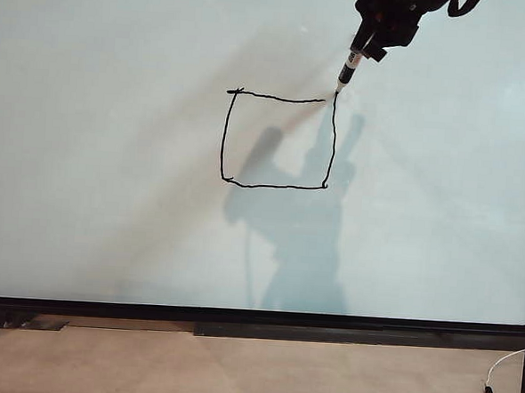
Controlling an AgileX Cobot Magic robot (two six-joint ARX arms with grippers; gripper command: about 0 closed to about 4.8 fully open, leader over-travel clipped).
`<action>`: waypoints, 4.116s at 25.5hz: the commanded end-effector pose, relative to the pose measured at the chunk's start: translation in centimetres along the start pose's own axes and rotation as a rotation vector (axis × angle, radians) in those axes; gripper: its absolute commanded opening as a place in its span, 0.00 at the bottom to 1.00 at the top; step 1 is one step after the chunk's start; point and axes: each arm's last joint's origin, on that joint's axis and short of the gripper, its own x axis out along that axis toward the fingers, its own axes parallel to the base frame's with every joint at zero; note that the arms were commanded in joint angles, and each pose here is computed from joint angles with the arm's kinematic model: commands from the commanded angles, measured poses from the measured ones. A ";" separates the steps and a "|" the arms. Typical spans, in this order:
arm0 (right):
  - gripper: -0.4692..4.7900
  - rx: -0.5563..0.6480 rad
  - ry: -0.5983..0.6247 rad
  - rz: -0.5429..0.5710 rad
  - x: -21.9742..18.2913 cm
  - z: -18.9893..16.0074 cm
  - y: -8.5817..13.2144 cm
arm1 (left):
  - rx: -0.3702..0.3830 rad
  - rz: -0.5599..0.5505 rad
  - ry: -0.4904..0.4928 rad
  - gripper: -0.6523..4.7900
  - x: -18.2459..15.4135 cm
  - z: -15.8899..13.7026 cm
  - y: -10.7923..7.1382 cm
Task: Pick up the pen on the shelf to the right of the whiteboard and draw a rectangle.
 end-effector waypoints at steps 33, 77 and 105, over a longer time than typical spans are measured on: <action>0.07 0.819 -0.138 -0.467 -19.4 -12.6 4.1 | 0.001 -0.002 -0.010 0.11 0.0 0.2 0.0; 0.07 0.895 -0.070 -0.465 -17.0 -19.0 9.7 | 0.001 -0.001 -0.012 0.11 0.0 0.2 0.0; 0.07 0.854 -0.024 -0.490 -16.9 -19.4 9.9 | 0.001 -0.002 -0.012 0.11 0.0 0.2 0.0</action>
